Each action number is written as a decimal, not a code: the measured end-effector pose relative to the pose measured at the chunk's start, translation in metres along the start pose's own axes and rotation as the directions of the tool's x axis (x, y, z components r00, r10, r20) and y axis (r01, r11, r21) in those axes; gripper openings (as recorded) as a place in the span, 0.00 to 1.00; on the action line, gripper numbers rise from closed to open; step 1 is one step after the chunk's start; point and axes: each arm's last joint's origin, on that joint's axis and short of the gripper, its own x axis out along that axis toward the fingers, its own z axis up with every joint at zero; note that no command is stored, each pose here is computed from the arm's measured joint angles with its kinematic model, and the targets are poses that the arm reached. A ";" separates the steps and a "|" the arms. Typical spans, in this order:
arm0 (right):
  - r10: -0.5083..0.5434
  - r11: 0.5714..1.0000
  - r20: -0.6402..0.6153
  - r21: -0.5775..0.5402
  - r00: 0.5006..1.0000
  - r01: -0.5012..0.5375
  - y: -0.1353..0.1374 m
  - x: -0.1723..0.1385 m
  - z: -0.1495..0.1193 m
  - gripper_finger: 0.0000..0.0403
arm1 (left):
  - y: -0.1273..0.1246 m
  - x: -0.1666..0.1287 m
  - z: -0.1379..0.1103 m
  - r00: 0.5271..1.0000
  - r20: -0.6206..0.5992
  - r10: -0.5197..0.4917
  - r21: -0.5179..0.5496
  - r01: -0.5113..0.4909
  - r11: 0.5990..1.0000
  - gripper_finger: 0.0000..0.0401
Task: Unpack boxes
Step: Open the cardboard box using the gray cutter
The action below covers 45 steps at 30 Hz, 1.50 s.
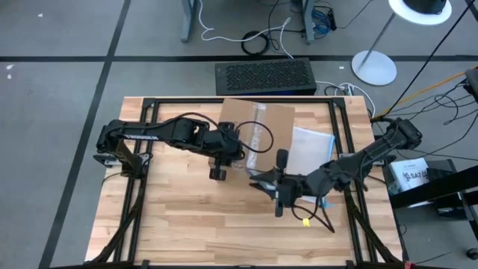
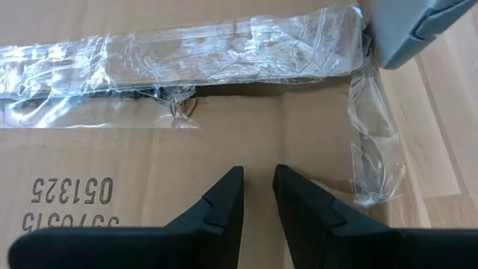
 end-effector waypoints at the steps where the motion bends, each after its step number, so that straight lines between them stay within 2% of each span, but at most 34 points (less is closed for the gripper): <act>1: -0.003 1.000 -0.008 0.006 1.000 0.003 0.001 -0.001 0.000 0.16 | 0.000 0.000 0.000 1.000 0.001 -0.001 0.000 0.001 1.000 0.22; 13: -0.052 0.998 -0.044 -0.020 0.998 0.051 0.015 -0.023 0.010 0.16 | 0.000 0.000 0.000 1.000 0.001 -0.003 0.000 0.003 1.000 0.22; 21: -0.041 0.999 0.134 0.003 0.990 0.041 0.013 -0.042 0.033 0.16 | -0.003 0.000 -0.001 1.000 -0.012 -0.006 0.035 0.007 0.999 0.22; 23: -0.050 0.999 0.141 0.011 0.989 0.049 0.011 -0.048 0.036 0.16 | -0.005 -0.001 -0.002 0.999 -0.032 -0.008 0.051 0.010 0.999 0.22; 28: -0.149 0.989 0.003 0.019 0.989 0.149 0.006 -0.059 0.030 0.16 | -0.008 -0.003 -0.009 0.994 -0.104 -0.017 0.060 0.024 0.998 0.22; 33: -0.138 0.986 -0.060 0.082 0.989 0.143 0.006 -0.069 0.025 0.16 | -0.015 -0.008 -0.011 0.993 -0.121 0.005 0.086 0.006 0.996 0.22; 41: -0.096 0.982 -0.120 0.150 0.988 0.114 0.015 -0.080 0.018 0.16 | -0.025 -0.041 0.003 0.996 -0.018 0.083 0.119 -0.080 0.990 0.22; 45: -0.089 0.975 -0.158 0.189 0.983 0.119 0.019 -0.085 0.013 0.16 | -0.027 -0.059 0.008 0.993 0.032 0.118 0.091 -0.120 0.989 0.22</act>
